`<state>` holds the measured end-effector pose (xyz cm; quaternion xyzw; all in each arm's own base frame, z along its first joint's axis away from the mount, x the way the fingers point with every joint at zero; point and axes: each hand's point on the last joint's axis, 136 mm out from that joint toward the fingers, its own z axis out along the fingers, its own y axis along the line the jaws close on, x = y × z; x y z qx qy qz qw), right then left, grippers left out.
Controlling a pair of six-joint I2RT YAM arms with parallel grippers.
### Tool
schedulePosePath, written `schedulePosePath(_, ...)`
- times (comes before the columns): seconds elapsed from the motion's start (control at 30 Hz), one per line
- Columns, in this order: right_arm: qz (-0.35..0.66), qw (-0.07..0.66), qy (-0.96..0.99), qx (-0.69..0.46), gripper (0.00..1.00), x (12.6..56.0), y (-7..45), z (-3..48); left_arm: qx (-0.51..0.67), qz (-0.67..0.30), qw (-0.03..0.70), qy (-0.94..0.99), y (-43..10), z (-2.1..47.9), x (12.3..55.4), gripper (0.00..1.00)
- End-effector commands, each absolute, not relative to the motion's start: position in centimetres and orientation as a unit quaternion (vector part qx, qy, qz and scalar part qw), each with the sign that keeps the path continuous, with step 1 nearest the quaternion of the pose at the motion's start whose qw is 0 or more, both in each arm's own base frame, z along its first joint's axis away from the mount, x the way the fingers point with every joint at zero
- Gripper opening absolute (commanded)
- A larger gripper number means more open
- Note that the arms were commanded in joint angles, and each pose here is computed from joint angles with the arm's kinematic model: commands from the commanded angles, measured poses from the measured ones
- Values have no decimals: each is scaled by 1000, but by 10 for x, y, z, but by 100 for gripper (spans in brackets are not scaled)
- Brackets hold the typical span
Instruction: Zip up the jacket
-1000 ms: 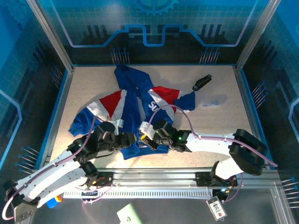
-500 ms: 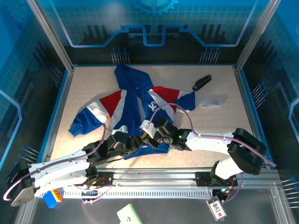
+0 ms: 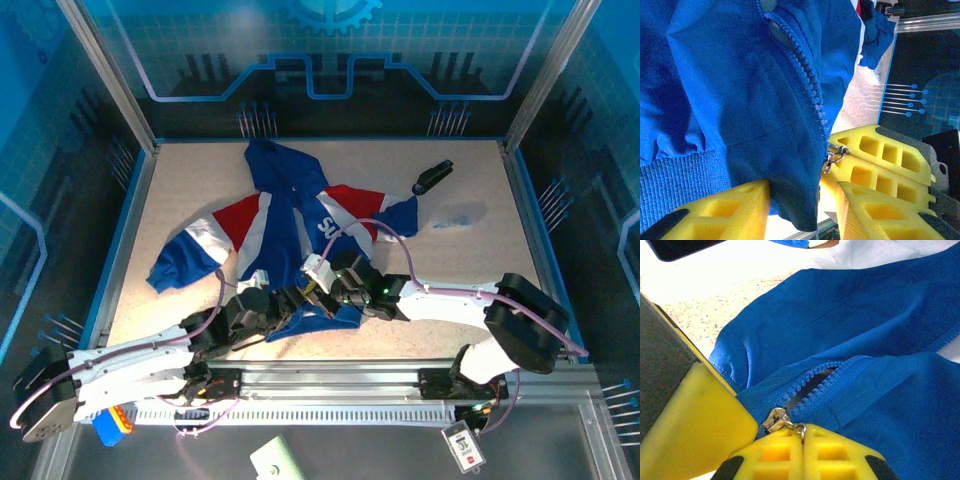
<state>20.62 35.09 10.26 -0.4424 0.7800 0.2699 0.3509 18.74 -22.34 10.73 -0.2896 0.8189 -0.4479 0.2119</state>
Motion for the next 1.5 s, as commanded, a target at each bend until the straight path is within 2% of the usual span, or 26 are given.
schedulePosePath(0.0,301,343,767,-451,0,200,362,109,-301,-467,241,796,-220,119,197,37)
schedulePosePath(0.53,309,342,761,-457,0,198,365,113,-302,-466,254,792,-209,121,202,23)
schedulePosePath(0.67,311,343,758,-459,0,197,365,115,-295,-460,257,797,-205,120,202,13)
schedulePosePath(0.77,311,343,757,-461,0,196,365,117,-284,-451,263,804,-202,120,201,0)
schedulePosePath(1.0,293,343,766,-458,0,201,362,118,-234,-398,266,846,-191,116,189,0)
schedulePosePath(1.27,262,337,781,-455,0,214,366,111,-157,-371,240,883,-196,110,171,0)
schedulePosePath(1.47,254,339,785,-453,0,221,370,111,-142,-358,234,893,-190,107,164,0)
